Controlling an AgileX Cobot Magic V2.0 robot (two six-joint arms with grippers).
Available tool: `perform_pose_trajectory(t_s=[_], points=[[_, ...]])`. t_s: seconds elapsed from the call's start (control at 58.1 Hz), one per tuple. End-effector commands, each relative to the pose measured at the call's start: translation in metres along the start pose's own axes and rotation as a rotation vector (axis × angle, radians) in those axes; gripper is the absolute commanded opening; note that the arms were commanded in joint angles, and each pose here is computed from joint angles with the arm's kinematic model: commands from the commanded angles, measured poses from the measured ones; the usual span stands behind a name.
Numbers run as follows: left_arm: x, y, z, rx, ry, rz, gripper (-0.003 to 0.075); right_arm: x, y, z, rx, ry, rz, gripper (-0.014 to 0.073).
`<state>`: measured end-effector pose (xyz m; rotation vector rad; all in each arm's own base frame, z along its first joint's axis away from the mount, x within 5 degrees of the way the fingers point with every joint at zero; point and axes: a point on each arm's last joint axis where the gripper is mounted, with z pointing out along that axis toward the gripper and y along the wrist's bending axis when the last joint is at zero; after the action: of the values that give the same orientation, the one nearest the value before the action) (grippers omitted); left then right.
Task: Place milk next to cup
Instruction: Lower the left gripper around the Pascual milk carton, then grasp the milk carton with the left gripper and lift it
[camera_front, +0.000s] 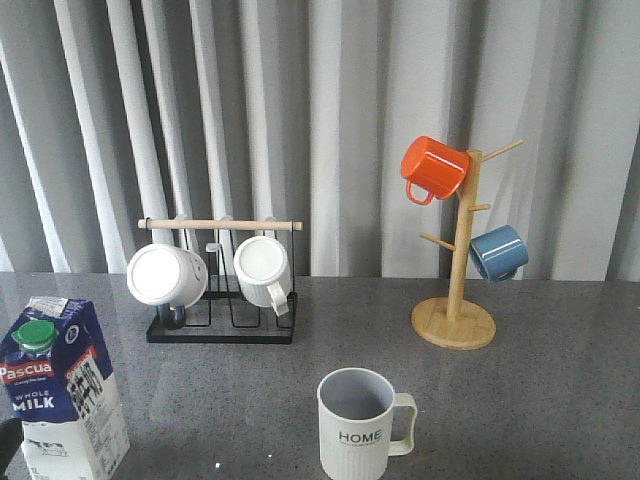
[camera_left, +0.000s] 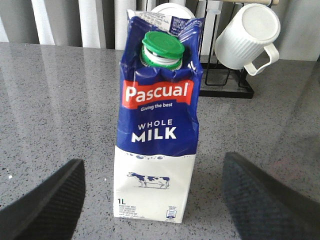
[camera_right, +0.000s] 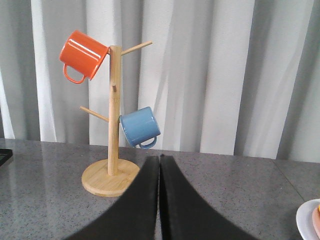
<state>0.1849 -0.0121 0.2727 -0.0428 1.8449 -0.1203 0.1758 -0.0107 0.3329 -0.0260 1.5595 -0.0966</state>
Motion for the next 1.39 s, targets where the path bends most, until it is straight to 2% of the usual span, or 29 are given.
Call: perform_pose_trajectory(t_s=[0.0,0.189,0.344,0.517,0.637,0.706,0.809,0.999,1.24,1.378], points=[[-0.019,-0.003,-0.001,0.014,-0.107,-0.011,0.0552,-0.019,-0.001,-0.002,0.0,-0.116,-0.011,-0.0009],[-0.019,-0.003,-0.001,0.014,-0.107,-0.011,0.0552,-0.019,-0.001,-0.002,0.0,-0.116,-0.011,-0.0009],[-0.027,-0.004,-0.002,0.023,-0.197,0.008,0.0552,-0.019,-0.001,-0.002,0.001,-0.11,-0.011,-0.0009],[-0.028,-0.004,-0.002,0.024,-0.212,0.006,0.0552,-0.018,-0.001,-0.002,0.002,-0.109,-0.011,-0.0009],[-0.028,-0.004,-0.002,0.029,-0.213,-0.055,0.056,-0.019,-0.001,-0.002,0.001,-0.113,-0.011,-0.0009],[-0.029,-0.004,-0.003,0.037,-0.227,-0.115,0.0601,-0.019,-0.001,-0.002,0.001,-0.113,-0.011,-0.0009],[-0.03,-0.005,-0.002,0.055,-0.239,-0.136,0.0736,-0.019,-0.001,-0.002,0.001,-0.113,-0.011,-0.0009],[-0.031,-0.012,0.008,0.114,-0.287,0.024,0.0727,-0.019,-0.001,-0.002,0.001,-0.113,-0.011,-0.0009],[-0.027,-0.013,0.032,0.147,-0.348,0.014,0.0724,-0.019,-0.001,-0.002,0.001,-0.113,-0.011,-0.0009],[-0.022,-0.01,0.044,0.115,-0.358,-0.002,0.0722,-0.019,-0.001,-0.002,0.001,-0.113,-0.011,-0.0009]])
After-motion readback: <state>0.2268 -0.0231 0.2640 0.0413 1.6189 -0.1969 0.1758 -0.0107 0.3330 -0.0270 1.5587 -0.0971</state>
